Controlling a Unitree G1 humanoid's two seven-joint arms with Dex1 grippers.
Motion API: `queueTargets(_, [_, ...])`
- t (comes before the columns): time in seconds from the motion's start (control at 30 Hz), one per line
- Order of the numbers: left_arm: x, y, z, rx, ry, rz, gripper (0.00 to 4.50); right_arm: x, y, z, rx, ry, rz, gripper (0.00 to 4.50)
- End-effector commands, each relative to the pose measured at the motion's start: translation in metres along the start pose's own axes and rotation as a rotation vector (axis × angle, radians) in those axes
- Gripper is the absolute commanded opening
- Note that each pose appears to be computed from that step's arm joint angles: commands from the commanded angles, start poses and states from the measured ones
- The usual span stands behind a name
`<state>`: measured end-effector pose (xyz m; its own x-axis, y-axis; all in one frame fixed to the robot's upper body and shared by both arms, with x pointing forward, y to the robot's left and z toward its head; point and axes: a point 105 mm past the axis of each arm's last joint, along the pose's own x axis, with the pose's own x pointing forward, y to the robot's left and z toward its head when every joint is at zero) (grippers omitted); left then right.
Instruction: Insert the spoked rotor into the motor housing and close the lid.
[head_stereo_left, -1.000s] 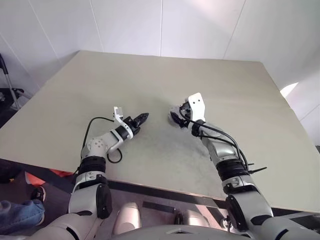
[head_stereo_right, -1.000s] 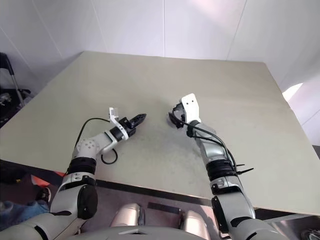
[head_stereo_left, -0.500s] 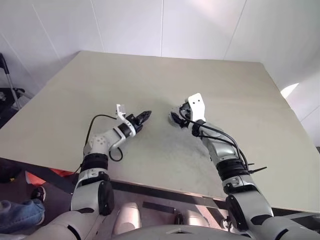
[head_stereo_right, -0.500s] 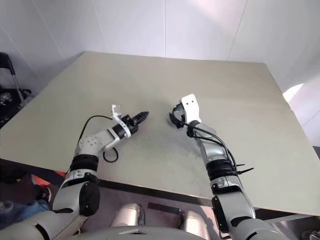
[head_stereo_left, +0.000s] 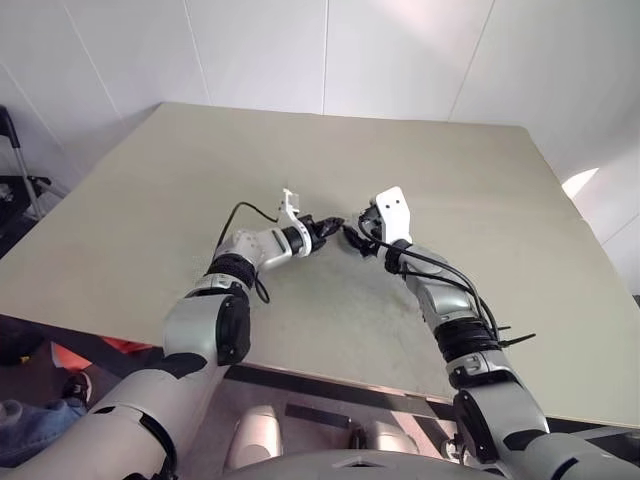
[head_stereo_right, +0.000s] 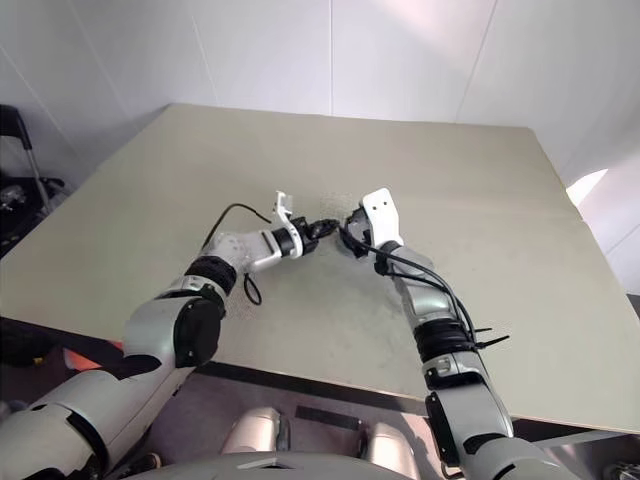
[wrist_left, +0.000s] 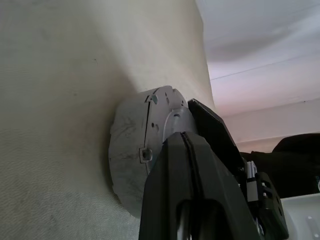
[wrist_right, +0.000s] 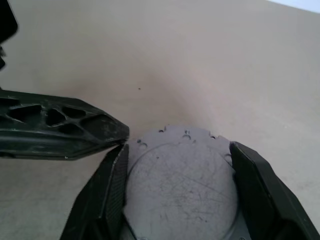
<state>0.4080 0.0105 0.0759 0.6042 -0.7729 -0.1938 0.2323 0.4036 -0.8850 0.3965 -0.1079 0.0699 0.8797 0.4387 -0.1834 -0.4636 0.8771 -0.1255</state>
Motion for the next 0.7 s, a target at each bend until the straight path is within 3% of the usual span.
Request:
queueTargets(0.03, [0.007,-0.009,0.002,0.037,0.007,0.012,0.00,-0.005,-0.009,-0.002,-0.017,0.017,-0.035,3.08])
queueTargets(0.4, [0.011,-0.014,-0.008,0.027,0.057,-0.002,0.00,-0.006,-0.009,0.008,0.025,-0.008,-0.021,3.08])
queueTargets(0.53, [0.011,-0.019,-0.009,0.026,0.066,-0.036,0.00,-0.008,-0.003,0.019,0.025,-0.047,0.024,4.45])
queueTargets(0.7, [0.012,-0.023,-0.012,0.030,0.084,-0.065,0.00,-0.015,0.001,0.041,0.023,-0.122,0.063,4.48])
